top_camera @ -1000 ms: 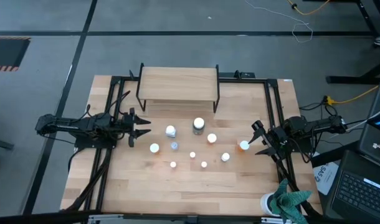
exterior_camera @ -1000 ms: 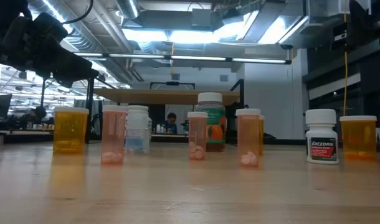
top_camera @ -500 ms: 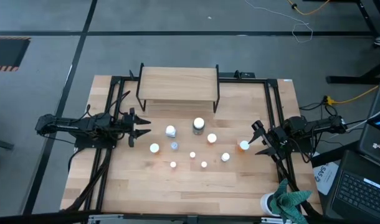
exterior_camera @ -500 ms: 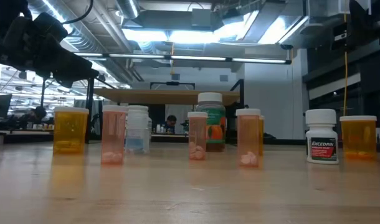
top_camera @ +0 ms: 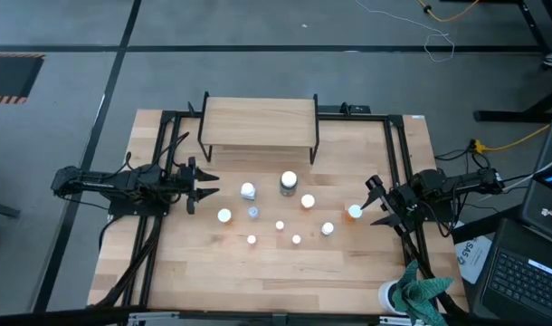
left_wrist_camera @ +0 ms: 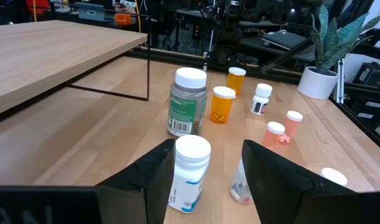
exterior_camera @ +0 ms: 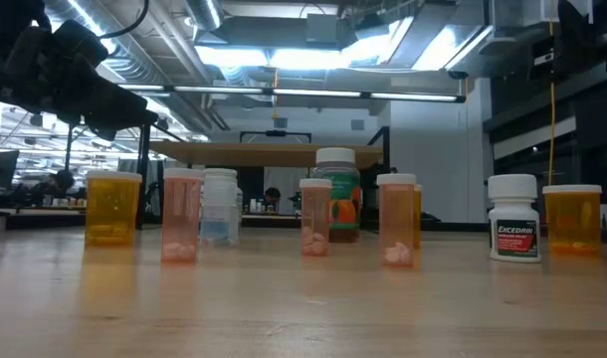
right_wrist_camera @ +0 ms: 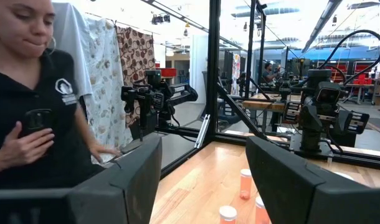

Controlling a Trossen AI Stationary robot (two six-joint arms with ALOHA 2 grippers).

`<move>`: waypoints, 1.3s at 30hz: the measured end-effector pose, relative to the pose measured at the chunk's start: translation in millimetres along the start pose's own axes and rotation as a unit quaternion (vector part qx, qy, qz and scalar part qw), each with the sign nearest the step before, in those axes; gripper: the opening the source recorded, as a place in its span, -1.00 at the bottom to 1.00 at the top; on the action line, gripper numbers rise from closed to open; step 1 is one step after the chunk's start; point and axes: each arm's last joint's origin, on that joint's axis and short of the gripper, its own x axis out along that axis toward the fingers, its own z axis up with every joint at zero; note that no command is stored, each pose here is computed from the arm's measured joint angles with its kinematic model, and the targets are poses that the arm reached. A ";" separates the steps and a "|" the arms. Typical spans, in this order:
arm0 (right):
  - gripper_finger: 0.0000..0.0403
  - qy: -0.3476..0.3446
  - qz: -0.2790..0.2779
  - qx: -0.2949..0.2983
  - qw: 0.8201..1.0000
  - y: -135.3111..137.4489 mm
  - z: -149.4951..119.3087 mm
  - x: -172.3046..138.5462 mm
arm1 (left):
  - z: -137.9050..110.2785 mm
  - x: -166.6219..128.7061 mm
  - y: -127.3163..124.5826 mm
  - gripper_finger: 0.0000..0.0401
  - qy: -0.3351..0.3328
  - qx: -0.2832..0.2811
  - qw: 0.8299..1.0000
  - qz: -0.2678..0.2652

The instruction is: Pick and place medicine bottles onto shelf by color

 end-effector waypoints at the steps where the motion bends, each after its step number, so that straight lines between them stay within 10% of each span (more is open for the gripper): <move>1: 0.17 0.000 0.000 0.000 1.000 0.0 -0.1 0.0 | 0.2 0.0 0.0 -0.10 0.000 0.000 1.000 0.000; 39: 0.17 0.000 0.000 0.000 1.000 0.0 0.0 0.0 | 1.2 0.0 -0.1 -0.10 -0.006 -0.001 1.000 0.000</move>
